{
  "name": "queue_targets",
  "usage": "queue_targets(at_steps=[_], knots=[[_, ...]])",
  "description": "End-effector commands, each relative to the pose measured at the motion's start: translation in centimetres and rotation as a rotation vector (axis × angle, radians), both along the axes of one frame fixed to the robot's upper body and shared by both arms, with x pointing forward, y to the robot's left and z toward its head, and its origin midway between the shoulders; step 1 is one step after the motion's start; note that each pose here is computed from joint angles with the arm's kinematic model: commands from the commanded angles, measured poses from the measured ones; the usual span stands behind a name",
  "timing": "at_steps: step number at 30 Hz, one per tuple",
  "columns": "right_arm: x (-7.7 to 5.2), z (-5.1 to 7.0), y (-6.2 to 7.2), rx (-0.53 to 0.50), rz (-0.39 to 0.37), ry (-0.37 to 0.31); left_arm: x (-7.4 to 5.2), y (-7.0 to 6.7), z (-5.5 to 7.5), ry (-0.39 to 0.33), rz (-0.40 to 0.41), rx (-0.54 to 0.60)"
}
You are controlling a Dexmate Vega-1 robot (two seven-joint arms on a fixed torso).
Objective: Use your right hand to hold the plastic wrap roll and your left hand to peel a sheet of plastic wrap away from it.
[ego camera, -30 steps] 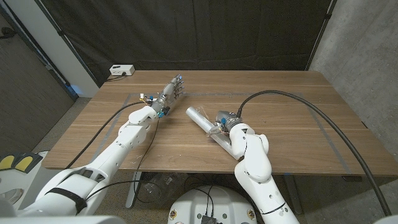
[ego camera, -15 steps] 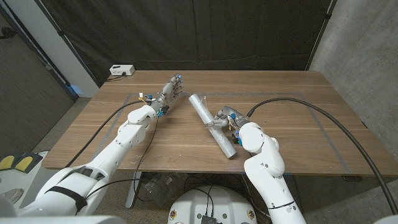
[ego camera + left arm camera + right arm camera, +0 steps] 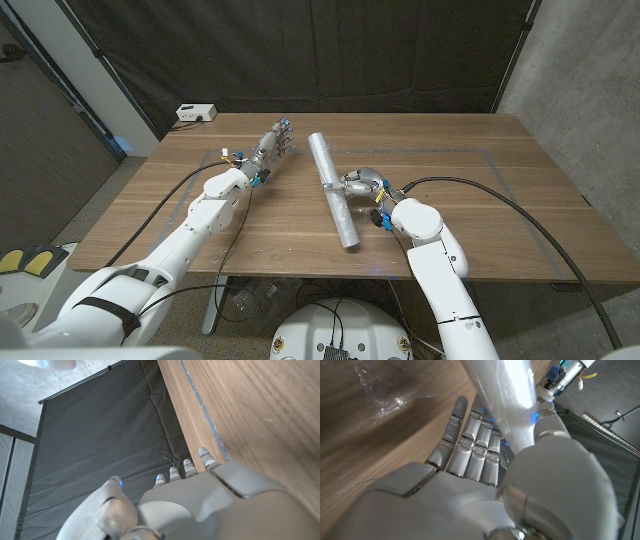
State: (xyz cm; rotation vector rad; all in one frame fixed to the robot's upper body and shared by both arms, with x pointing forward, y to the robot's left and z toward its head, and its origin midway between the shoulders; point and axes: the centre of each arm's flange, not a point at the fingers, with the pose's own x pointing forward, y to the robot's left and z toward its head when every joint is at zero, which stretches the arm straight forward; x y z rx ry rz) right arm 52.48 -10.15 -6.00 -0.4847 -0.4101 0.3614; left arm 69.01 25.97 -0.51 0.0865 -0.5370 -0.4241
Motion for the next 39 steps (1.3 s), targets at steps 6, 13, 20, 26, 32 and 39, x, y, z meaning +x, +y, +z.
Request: queue_targets(at_steps=[6, 13, 20, 26, 32, 39], knots=[[1.0, 0.2, -1.2, 0.279, 0.162, 0.007, 0.0, -0.2, 0.1, -0.009, -0.005, 0.011], [1.7, -0.1, -1.4, 0.427, 0.265, 0.018, -0.3, -0.5, 0.2, -0.017, -0.006, 0.020], [2.5, -0.3, -1.6, 0.541, 0.369, 0.024, -0.6, -0.7, 0.1, -0.022, -0.006, 0.034], [3.0, -0.4, -1.6, 0.597, 0.418, 0.018, -0.7, -1.0, 0.1, -0.027, -0.026, 0.034], [3.4, -0.2, -1.6, 0.628, 0.455, -0.003, -0.9, -1.2, 0.5, -0.039, -0.056, 0.030], [3.8, 0.0, -1.7, 0.653, 0.475, -0.020, -1.1, -1.6, 0.8, -0.040, -0.121, 0.024]])
